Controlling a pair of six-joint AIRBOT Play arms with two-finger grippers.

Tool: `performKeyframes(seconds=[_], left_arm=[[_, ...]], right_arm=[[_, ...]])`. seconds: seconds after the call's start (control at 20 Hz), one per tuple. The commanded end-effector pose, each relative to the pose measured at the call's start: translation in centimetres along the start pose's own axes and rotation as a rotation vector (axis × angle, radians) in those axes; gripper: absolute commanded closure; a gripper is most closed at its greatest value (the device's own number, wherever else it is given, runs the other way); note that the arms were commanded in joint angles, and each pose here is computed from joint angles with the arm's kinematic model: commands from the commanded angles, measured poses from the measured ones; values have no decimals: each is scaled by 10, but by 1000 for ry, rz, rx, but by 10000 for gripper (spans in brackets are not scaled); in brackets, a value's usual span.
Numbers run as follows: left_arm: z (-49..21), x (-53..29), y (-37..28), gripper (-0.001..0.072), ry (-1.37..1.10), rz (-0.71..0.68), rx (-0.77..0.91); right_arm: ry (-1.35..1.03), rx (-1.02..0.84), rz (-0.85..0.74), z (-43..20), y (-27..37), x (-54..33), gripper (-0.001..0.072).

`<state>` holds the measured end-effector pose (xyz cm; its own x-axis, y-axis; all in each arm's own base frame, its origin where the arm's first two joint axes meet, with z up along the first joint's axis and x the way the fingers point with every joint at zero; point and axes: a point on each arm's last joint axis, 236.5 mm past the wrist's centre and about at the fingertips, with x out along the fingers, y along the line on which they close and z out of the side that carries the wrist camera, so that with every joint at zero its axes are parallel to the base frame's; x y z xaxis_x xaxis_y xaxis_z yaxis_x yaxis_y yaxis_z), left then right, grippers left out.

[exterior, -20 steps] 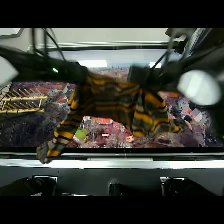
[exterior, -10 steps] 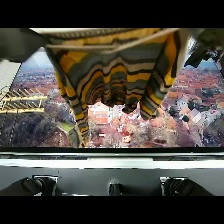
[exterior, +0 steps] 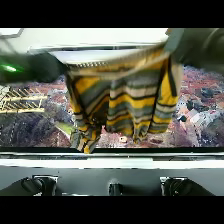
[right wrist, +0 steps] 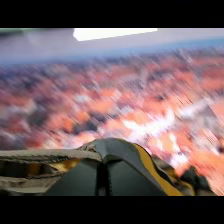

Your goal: Fold the clothes and pants, and hang the long-sleeved shirts on hangers.

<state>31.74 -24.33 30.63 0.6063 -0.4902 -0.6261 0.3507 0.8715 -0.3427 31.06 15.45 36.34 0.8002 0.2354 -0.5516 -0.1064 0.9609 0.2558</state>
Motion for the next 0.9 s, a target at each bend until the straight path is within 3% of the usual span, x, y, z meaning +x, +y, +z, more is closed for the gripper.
performKeyframes(seconds=[0.0, 0.4, 0.85], left_arm=[[-54, 57, 25, 690, 189, 84, -69], [-193, 143, 32, 690, 477, 58, -138], [-196, 164, 31, 689, 439, 43, -142]], right_arm=[[220, -75, -208, -70, -42, 40, 685], [516, 128, -284, -234, -71, 94, 685], [529, 161, -315, -254, -71, 125, 685]])
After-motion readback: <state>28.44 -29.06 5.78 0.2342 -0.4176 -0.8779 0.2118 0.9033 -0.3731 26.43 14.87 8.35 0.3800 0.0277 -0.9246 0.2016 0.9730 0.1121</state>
